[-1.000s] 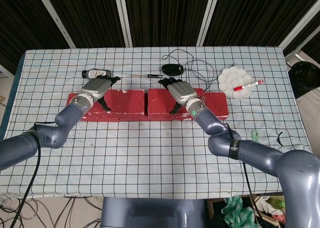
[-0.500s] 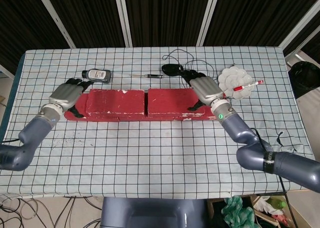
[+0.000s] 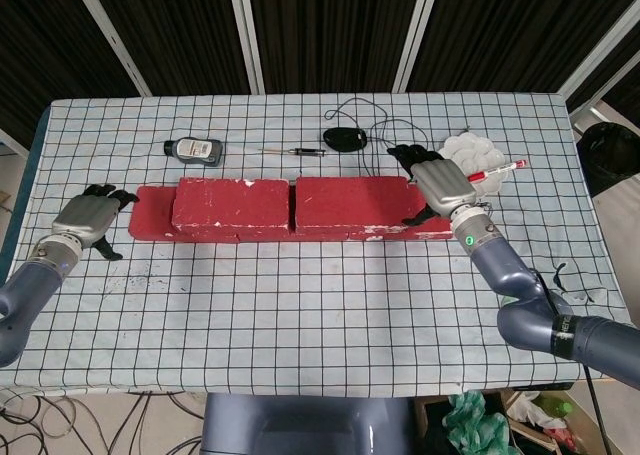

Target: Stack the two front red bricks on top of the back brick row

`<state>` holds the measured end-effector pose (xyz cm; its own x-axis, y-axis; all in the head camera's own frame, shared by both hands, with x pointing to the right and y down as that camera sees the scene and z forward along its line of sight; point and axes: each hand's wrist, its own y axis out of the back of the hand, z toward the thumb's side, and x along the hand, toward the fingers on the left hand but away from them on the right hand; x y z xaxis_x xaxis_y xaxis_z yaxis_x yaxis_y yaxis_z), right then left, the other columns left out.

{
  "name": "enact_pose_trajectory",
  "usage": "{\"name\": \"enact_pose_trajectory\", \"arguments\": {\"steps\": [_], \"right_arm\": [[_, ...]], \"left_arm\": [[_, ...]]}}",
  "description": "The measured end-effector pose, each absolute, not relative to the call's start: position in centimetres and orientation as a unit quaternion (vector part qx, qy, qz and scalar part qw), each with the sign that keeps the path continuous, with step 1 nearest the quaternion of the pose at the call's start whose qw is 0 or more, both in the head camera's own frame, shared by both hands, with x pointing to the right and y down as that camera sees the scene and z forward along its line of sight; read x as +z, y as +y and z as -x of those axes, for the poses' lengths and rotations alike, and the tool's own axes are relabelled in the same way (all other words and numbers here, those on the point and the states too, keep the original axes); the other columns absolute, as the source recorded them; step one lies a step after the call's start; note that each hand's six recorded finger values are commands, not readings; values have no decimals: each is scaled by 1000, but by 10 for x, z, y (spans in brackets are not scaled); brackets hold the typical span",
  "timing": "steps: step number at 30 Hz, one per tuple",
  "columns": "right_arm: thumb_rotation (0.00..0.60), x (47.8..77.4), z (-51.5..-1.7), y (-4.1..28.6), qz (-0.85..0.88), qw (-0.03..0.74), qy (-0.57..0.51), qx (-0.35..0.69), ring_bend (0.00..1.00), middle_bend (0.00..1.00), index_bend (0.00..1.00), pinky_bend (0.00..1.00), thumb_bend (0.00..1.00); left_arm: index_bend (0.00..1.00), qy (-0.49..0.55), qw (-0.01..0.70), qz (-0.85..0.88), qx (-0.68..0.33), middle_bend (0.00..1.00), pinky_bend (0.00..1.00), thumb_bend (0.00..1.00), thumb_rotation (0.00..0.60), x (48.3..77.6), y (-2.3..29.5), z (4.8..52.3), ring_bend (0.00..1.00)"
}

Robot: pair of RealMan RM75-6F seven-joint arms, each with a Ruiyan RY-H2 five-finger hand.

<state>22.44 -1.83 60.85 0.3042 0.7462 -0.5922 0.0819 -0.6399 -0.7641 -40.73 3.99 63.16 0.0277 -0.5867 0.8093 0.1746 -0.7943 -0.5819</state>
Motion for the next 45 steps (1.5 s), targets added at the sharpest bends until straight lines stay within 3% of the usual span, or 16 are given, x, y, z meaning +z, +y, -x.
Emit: {"name": "enact_pose_trajectory", "arguments": {"steps": [14, 45], "right_arm": [[600, 615, -241, -19, 735, 307, -288, 531, 0, 21, 0, 114, 0], [600, 620, -262, -18, 731, 302, -288, 540, 0, 21, 0, 114, 0]], "left_arm": [[100, 144, 286, 667, -673, 113, 0, 0, 600, 648, 41, 388, 0], [76, 120, 266, 679, -673, 113, 0, 0, 600, 667, 54, 369, 0]]}}
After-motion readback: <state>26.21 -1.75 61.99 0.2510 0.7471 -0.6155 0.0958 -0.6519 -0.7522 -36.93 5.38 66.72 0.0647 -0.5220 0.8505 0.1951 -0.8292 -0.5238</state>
